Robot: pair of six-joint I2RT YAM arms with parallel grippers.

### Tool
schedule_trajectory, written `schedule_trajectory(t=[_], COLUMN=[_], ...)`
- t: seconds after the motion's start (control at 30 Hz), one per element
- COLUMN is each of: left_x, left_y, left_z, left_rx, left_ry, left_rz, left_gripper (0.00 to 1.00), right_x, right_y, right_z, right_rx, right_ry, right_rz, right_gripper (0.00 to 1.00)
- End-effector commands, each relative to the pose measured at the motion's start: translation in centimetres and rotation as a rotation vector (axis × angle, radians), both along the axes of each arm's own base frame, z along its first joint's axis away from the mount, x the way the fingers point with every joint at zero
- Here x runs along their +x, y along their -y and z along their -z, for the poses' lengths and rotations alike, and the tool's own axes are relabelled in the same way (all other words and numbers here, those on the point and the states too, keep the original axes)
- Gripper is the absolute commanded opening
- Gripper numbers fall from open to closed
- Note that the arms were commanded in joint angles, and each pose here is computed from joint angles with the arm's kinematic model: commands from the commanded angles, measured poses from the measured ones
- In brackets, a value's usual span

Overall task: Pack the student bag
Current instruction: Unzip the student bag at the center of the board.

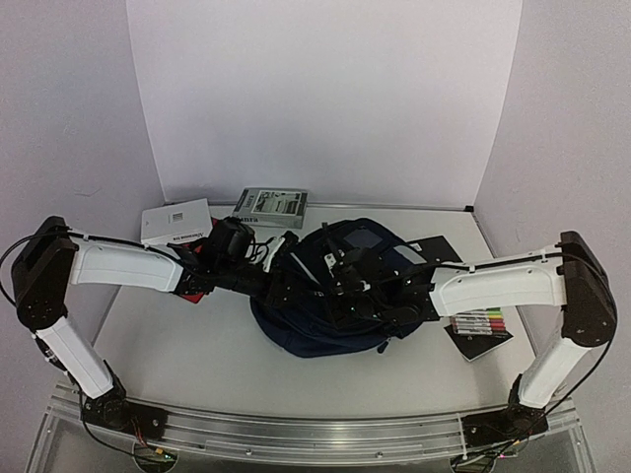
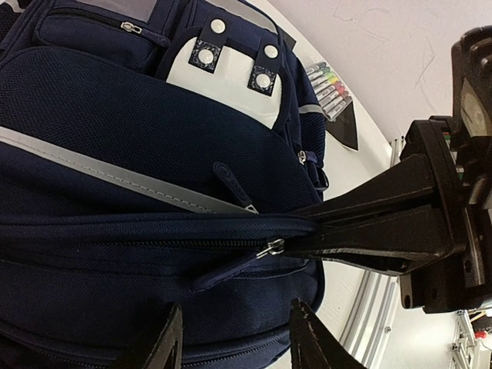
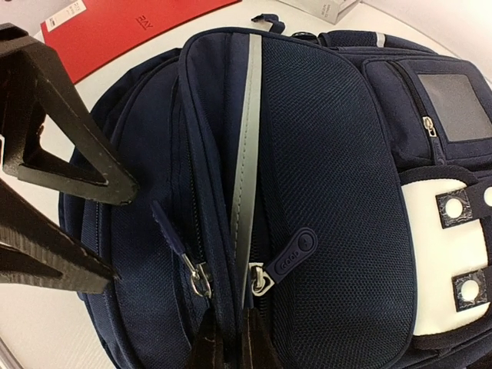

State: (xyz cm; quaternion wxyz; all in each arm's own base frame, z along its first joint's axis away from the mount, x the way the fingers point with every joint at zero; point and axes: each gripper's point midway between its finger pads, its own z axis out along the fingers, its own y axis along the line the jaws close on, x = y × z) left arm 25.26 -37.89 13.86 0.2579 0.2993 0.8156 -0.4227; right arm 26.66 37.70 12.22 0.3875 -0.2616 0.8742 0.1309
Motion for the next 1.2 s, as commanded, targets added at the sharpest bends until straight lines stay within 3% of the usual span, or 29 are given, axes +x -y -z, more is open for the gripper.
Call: schedule_trajectory(t=[0.0,0.27,0.6,0.87,1.17], left_x=[1.4,1.8,0.1,-0.3,0.9], left_y=[1.1,1.2,2.2,2.6,2.5], left_z=[-1.0,0.0,-0.4,0.5,0.1], left_rx=[-0.008,0.03,-0.014,-0.003,-0.001], left_ry=[0.076,0.087,0.04,0.025,0.048], left_rz=[-0.004,-0.005,0.049,0.056,-0.006], left_gripper=[0.51,0.53,0.33,0.31,0.03], right_x=[0.7,0.3,0.7,0.7,0.8], right_y=[-2.1,-2.4,-2.1,-2.1,-1.7], right_z=[-7.0,-7.0,-6.6,-6.5,-6.5], right_rx=[0.246,0.271,0.278,0.284,0.286], right_ry=[0.086,0.067,0.06,0.052,0.056], right_rz=[-0.008,-0.032,-0.016,-0.019,-0.006], right_gripper=[0.0,0.0,0.0,0.0,0.0])
